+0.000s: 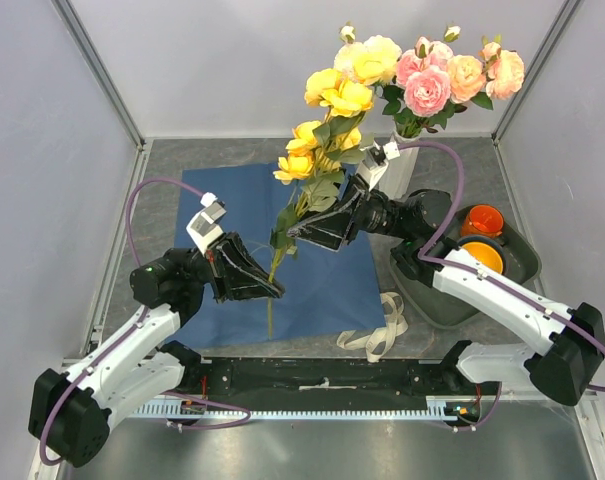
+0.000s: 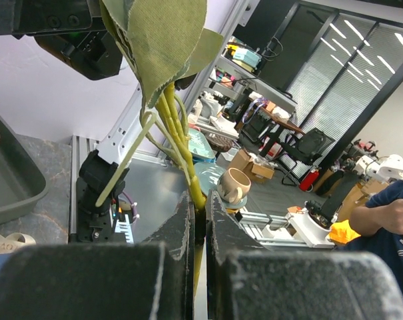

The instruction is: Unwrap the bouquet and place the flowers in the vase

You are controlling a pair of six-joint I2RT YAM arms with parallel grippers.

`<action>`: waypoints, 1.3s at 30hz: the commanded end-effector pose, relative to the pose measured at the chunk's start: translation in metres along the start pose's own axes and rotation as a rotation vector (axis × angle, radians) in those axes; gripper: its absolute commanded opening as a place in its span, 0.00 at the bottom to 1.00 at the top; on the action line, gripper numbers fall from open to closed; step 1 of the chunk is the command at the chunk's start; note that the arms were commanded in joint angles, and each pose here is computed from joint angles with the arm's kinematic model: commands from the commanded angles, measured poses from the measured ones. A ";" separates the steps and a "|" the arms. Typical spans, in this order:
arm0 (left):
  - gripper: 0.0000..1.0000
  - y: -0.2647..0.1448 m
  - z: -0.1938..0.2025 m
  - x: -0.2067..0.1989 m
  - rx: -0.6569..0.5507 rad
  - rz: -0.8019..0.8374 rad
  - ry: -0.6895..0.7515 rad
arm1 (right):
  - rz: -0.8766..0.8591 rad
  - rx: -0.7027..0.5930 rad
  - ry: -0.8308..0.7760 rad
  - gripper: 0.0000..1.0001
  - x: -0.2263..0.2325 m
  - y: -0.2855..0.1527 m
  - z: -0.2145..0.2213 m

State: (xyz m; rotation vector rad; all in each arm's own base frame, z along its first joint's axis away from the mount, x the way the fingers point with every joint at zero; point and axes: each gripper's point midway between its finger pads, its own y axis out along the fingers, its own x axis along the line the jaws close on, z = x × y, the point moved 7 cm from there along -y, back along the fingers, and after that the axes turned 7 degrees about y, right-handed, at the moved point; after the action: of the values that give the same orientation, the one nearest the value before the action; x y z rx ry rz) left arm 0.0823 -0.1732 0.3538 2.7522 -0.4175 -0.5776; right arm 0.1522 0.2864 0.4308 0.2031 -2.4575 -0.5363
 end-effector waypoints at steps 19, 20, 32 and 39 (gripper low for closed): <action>0.74 0.005 -0.013 -0.001 0.099 -0.074 0.119 | 0.209 -0.071 -0.264 0.00 0.037 -0.020 -0.034; 0.84 0.005 -0.015 0.002 0.101 -0.101 0.223 | 0.268 -0.082 -0.289 0.00 0.038 -0.025 -0.038; 0.98 -0.026 -0.038 0.041 0.130 -0.772 0.339 | 1.407 -0.610 -0.541 0.00 0.039 -0.154 -0.111; 0.97 -0.032 -0.028 0.066 0.201 -0.826 0.337 | 1.583 -0.928 -0.720 0.00 0.041 -0.176 -0.134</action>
State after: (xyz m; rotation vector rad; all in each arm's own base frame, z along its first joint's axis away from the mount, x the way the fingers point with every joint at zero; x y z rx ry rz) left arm 0.1463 -0.1615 0.3573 3.0020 0.7034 -0.3096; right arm 0.1971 0.0996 0.4735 -1.9810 -2.0450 -0.7366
